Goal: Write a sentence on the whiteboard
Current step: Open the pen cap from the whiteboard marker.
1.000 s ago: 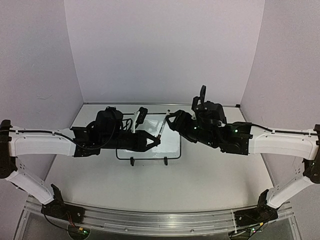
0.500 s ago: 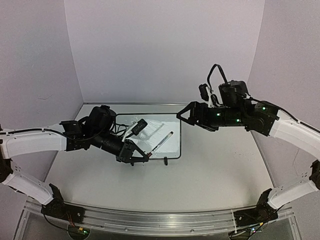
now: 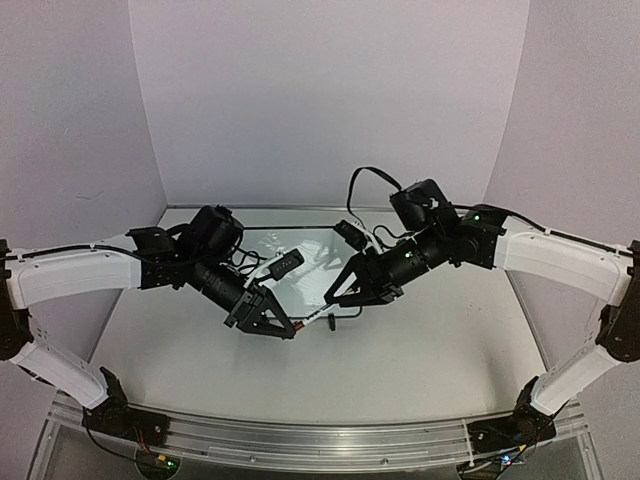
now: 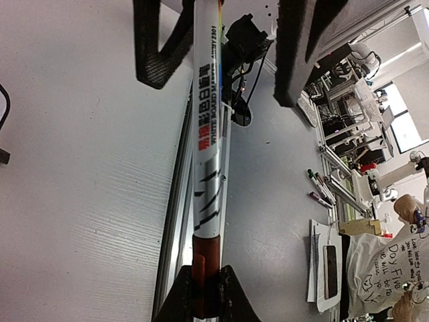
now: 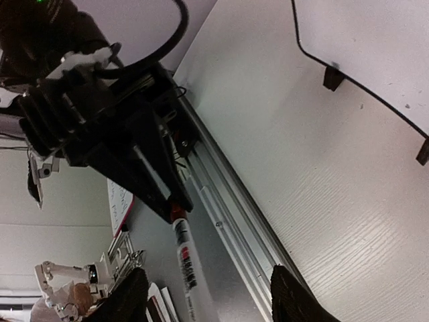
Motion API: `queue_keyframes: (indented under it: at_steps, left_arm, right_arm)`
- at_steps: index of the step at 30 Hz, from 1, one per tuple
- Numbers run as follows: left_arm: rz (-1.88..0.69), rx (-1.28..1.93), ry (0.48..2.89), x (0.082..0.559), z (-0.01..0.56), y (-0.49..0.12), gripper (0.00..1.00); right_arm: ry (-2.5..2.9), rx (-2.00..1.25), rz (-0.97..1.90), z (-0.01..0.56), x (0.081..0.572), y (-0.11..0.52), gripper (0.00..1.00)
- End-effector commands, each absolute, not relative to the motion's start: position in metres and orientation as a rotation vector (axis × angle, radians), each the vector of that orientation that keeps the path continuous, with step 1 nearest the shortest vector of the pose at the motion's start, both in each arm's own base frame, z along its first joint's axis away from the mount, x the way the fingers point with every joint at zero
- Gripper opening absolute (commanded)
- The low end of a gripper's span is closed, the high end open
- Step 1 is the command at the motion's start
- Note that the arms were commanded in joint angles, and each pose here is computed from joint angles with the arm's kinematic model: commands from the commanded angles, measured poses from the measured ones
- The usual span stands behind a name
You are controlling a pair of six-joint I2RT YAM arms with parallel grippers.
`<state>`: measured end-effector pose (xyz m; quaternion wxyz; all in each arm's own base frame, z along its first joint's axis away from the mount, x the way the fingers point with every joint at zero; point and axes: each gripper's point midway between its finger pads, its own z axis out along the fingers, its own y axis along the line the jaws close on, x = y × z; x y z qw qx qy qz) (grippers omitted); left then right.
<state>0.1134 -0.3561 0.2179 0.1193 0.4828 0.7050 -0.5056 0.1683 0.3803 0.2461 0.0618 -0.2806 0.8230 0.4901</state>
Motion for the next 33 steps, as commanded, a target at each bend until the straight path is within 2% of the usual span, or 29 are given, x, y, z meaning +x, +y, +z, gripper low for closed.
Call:
queue_keyframes:
  at_steps: [1, 5, 10, 18, 24, 33]
  left_arm:
    - [-1.518, 1.484, 2.001, 0.106, 0.230, -0.360, 0.00]
    - [-1.524, 1.486, 2.010, 0.107, 0.229, -0.362, 0.00]
    - [-1.535, 1.491, 2.011, 0.106, 0.229, -0.363, 0.00]
    - [-1.526, 1.518, 1.989, 0.106, 0.228, -0.363, 0.00]
    - [-1.550, 1.514, 1.997, 0.105, 0.227, -0.364, 0.00]
    - [-1.584, 1.516, 2.024, 0.096, 0.224, -0.357, 0.00]
  right_arm:
    - [2.392, -0.992, 1.649, 0.267, 0.151, 0.393, 0.43]
    - [2.390, -1.009, 1.677, 0.267, 0.149, 0.394, 0.32]
    - [2.413, -1.011, 1.679, 0.260, 0.147, 0.393, 0.30]
    - [2.416, -1.016, 1.667, 0.255, 0.147, 0.393, 0.19]
    - [2.399, -1.028, 1.638, 0.254, 0.150, 0.393, 0.00]
    - [2.336, -1.015, 1.662, 0.265, 0.165, 0.369, 0.00]
